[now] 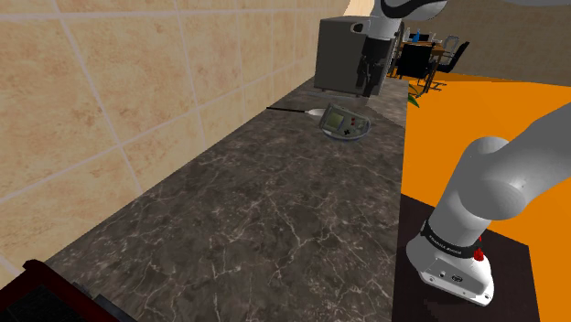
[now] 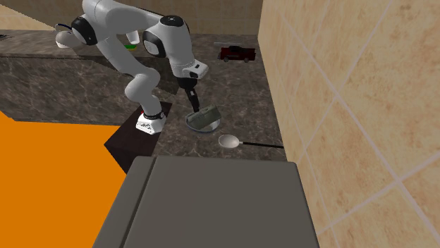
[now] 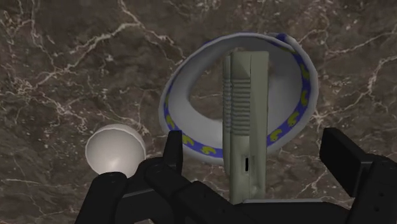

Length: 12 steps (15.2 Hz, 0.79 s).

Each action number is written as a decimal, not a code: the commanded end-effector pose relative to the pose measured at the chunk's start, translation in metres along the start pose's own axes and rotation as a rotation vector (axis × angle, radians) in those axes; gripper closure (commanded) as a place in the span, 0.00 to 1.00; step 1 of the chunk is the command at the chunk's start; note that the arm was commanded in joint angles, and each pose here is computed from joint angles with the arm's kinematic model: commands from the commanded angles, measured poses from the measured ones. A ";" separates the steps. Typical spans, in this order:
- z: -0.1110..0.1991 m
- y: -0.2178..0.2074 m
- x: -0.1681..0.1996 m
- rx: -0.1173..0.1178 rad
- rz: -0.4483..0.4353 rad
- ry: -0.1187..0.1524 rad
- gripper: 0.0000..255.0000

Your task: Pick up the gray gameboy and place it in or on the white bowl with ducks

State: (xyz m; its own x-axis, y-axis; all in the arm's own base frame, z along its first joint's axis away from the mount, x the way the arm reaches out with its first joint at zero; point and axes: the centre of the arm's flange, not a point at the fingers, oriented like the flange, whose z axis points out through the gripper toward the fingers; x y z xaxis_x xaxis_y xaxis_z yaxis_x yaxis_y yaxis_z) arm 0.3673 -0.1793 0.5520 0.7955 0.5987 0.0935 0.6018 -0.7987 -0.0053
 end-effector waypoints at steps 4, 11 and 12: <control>-0.050 0.000 0.000 0.000 0.000 0.000 0.00; -0.050 0.000 0.000 0.000 0.000 0.000 0.00; -0.050 0.000 0.000 0.000 0.000 0.000 0.00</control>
State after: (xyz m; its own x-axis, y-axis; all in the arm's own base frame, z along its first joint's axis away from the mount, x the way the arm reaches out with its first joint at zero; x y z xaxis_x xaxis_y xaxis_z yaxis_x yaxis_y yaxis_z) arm 0.3637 -0.1823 0.6018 0.7955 0.5987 0.0936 0.6018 -0.7987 -0.0053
